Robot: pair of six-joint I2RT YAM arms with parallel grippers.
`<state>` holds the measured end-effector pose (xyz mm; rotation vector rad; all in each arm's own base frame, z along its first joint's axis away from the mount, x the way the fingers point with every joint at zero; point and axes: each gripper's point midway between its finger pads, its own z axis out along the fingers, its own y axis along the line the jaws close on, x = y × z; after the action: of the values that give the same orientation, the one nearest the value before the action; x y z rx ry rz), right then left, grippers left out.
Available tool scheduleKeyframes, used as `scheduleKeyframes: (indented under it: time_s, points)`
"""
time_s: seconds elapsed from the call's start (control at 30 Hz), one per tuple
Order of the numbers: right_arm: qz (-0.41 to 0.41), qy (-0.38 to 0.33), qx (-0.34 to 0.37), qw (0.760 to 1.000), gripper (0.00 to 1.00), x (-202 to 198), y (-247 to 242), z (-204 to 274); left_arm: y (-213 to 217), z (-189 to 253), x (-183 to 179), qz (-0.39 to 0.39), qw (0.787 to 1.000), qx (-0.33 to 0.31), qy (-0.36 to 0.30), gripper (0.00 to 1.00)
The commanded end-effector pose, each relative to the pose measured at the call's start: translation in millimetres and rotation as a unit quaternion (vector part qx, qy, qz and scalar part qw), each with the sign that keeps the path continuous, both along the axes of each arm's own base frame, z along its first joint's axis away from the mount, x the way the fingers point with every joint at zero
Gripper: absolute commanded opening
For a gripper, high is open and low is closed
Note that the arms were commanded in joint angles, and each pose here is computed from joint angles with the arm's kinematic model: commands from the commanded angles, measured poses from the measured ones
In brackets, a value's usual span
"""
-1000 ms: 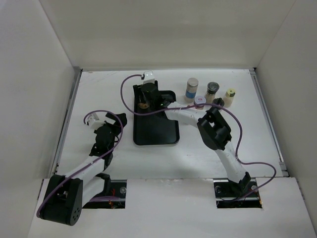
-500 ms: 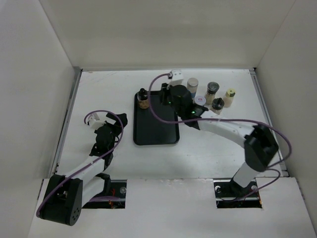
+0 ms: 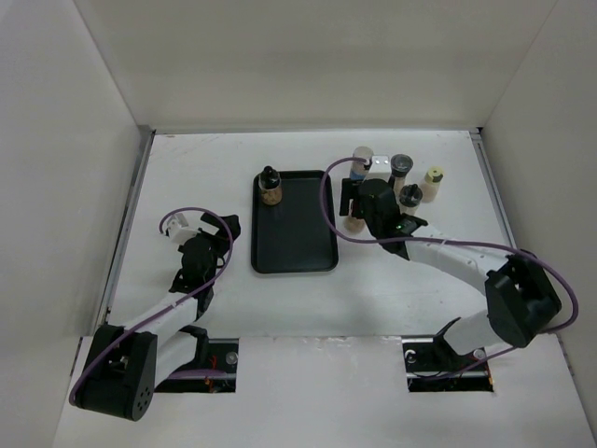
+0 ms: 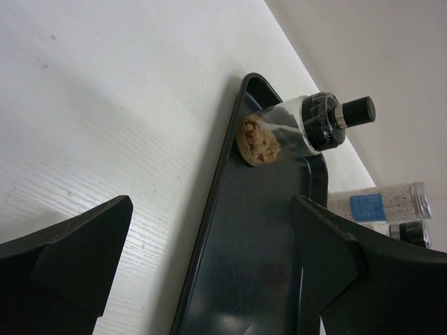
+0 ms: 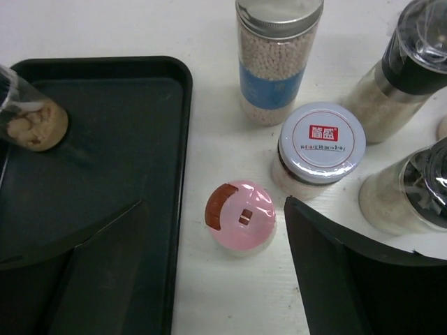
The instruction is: Organize the condiment bottles
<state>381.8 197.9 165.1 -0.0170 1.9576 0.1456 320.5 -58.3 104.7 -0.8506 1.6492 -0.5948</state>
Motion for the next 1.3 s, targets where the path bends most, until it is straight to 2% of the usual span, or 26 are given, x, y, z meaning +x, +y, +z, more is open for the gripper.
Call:
scheduleKeyframes:
  time_s: [0.0,0.33,0.57,0.77,0.87,1.1,1.27]
  points:
    - [-0.023,-0.008,0.007,1.000,0.82,9,-7,4,-1,14,3,0.001,1.000,-0.005,-0.025,1.00]
    - [-0.027,0.026,0.008,0.999,0.68,18,-4,-21,0,14,3,0.003,1.000,-0.005,-0.025,1.00]
    - [-0.023,0.024,0.013,0.999,0.45,23,-1,-11,-2,13,4,0.001,1.000,-0.005,-0.023,1.00]
    - [-0.014,-0.042,0.034,0.998,0.45,28,5,56,-2,11,4,0.000,1.000,-0.005,-0.020,1.00]
    - [0.009,-0.057,0.048,0.997,0.45,36,25,74,-2,11,4,0.001,1.000,-0.005,-0.020,1.00]
    - [0.081,-0.061,0.080,0.992,0.43,71,104,68,-2,12,5,0.001,1.000,-0.004,-0.023,1.00]
    - [0.103,-0.057,0.086,0.989,0.43,98,147,47,-2,12,4,0.001,1.000,-0.004,-0.023,1.00]
